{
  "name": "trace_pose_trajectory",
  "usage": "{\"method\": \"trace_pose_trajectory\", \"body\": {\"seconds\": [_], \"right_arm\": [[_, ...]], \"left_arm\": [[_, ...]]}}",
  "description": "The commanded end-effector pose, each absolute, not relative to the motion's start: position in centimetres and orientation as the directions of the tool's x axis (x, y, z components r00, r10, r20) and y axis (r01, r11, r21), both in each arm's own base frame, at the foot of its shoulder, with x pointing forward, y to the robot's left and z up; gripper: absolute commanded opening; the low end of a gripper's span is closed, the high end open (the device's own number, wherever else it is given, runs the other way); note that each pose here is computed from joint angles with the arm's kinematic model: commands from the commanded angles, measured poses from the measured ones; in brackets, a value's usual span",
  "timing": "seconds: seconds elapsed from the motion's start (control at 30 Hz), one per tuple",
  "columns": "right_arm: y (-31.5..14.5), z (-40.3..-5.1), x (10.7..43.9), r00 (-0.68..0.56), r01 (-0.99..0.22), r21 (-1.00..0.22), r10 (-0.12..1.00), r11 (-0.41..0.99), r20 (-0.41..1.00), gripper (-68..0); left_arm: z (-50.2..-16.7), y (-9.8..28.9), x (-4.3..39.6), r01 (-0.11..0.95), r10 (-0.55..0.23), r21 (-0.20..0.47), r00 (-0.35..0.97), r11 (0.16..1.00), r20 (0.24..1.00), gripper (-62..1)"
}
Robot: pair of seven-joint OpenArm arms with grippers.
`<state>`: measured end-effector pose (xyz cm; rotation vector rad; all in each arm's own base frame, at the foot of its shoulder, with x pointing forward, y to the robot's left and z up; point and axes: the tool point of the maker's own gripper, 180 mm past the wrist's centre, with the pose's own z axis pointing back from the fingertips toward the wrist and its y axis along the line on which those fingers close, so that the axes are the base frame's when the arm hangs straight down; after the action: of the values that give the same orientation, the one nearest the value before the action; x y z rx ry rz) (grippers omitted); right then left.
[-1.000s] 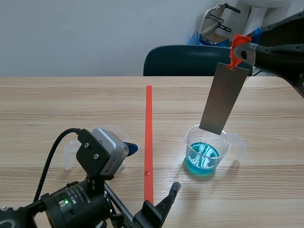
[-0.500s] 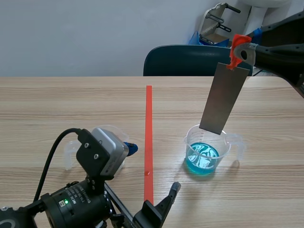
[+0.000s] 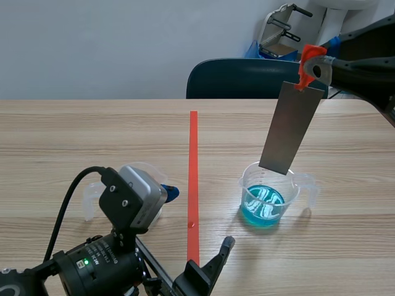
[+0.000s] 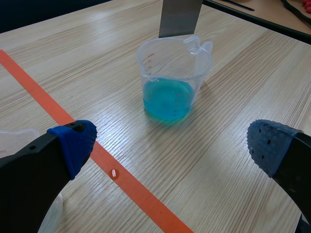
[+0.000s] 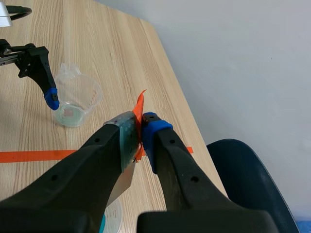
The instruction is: Do the redox reaction experiment
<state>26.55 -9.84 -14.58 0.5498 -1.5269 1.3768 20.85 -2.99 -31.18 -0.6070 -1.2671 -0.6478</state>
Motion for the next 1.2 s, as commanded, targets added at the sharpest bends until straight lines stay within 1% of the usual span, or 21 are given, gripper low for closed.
{"method": "trace_pose_trajectory", "body": {"seconds": [0.0, 0.13, 0.17, 0.3, 0.43, 0.53, 0.57, 0.6, 0.63, 0.9, 1.17], "right_arm": [[-9.9, -13.4, 26.6, -0.451, -0.823, -0.509, 0.255, 0.252, 0.855, -66.7], [-9.9, -13.4, 26.6, -0.451, -0.823, -0.509, 0.255, 0.252, 0.855, -66.7], [-9.9, -13.4, 26.6, -0.451, -0.823, -0.509, 0.255, 0.252, 0.855, -66.7], [-9.9, -13.4, 26.6, -0.451, -0.823, -0.509, 0.255, 0.252, 0.855, -66.7], [-9.9, -13.4, 26.6, -0.451, -0.823, -0.509, 0.255, 0.252, 0.855, -66.7], [-9.9, -13.4, 26.6, -0.451, -0.823, -0.509, 0.255, 0.252, 0.855, -66.7], [-9.9, -13.4, 26.6, -0.451, -0.823, -0.509, 0.255, 0.252, 0.855, -66.7], [-9.9, -13.4, 26.6, -0.451, -0.823, -0.509, 0.255, 0.252, 0.855, -66.7], [-9.9, -13.4, 26.6, -0.451, -0.823, -0.509, 0.255, 0.252, 0.855, -66.7], [-9.9, -13.4, 26.6, -0.451, -0.823, -0.509, 0.255, 0.252, 0.855, -66.7], [-9.9, -13.4, 26.6, -0.451, -0.823, -0.509, 0.255, 0.253, 0.855, -66.7]], "left_arm": [[-30.0, -3.7, 21.2, 0.736, -0.070, -0.064, 0.150, 0.674, 0.986, 1.4], [-29.7, -4.3, 22.3, 0.735, -0.080, -0.053, 0.144, 0.676, 0.986, 1.4], [-29.6, -4.5, 22.7, 0.736, -0.080, -0.049, 0.140, 0.676, 0.987, -0.2], [-29.3, -5.3, 24.0, 0.735, -0.081, -0.038, 0.127, 0.677, 0.989, -19.7], [-29.5, -6.2, 25.5, 0.733, -0.072, -0.042, 0.123, 0.679, 0.990, -33.4], [-30.1, -6.9, 26.7, 0.726, -0.061, -0.058, 0.136, 0.685, 0.989, -48.2], [-30.2, -7.2, 27.0, 0.726, -0.062, -0.058, 0.138, 0.685, 0.989, -52.3], [-30.3, -7.6, 27.4, 0.727, -0.060, -0.059, 0.136, 0.684, 0.989, -55.4], [-30.4, -7.9, 27.6, 0.728, -0.057, -0.060, 0.135, 0.683, 0.989, -57.2], [-30.1, -10.2, 30.0, 0.723, -0.018, -0.075, 0.121, 0.687, 0.992, -58.0], [-30.4, -10.5, 30.9, 0.713, -0.002, -0.082, 0.116, 0.696, 0.993, -57.9]]}}
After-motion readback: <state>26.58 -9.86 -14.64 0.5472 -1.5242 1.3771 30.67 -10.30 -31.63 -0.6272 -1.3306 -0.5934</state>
